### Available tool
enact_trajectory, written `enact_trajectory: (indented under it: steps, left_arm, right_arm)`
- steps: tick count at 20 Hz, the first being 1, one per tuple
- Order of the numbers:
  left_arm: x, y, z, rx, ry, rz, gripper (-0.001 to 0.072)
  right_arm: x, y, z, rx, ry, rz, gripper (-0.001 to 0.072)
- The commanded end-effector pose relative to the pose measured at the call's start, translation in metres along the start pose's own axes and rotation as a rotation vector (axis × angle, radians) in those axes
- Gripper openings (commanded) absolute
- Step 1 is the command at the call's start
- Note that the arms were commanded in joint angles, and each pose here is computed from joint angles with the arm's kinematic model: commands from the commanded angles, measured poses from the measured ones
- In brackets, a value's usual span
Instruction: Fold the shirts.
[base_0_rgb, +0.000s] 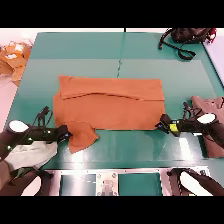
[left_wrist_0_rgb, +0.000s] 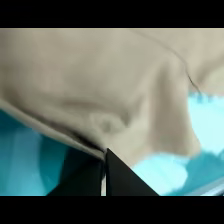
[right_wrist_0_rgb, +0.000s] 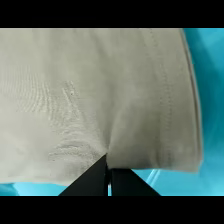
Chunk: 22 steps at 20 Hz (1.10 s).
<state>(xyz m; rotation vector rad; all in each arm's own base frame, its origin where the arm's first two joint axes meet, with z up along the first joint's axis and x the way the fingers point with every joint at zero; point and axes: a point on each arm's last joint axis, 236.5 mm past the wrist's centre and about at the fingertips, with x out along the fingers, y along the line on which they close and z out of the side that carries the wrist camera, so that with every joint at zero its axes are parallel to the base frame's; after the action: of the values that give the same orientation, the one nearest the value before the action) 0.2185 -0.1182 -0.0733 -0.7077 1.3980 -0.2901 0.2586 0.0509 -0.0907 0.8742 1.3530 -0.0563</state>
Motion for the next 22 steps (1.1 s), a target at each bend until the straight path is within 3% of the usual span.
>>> enact_trajectory:
  steps: [1, 6, 9, 16, 22]
  left_arm:
    - [-0.026, -0.02, -0.011, 0.098, 0.076, 0.0, 0.0023]
    - [-0.054, -0.044, -0.021, 0.14, 0.01, -0.033, 0.0023]
    - [-0.059, -0.072, -0.008, 0.133, -0.054, -0.135, 0.0023]
    - [-0.08, -0.099, 0.094, 0.195, -0.255, -0.134, 0.0023]
    - [-0.075, -0.117, 0.202, 0.213, -0.314, -0.131, 0.0023]
  right_arm:
    - [-0.024, -0.018, 0.004, -0.052, 0.022, -0.083, 0.0013]
    - [-0.05, -0.053, 0.002, -0.006, 0.036, -0.192, 0.0014]
    - [-0.052, -0.028, 0.008, -0.004, 0.007, -0.104, 0.0014]
    - [-0.08, 0.072, 0.093, -0.126, -0.227, 0.072, 0.0014]
    - [-0.052, 0.09, 0.164, -0.087, -0.204, 0.09, 0.0014]
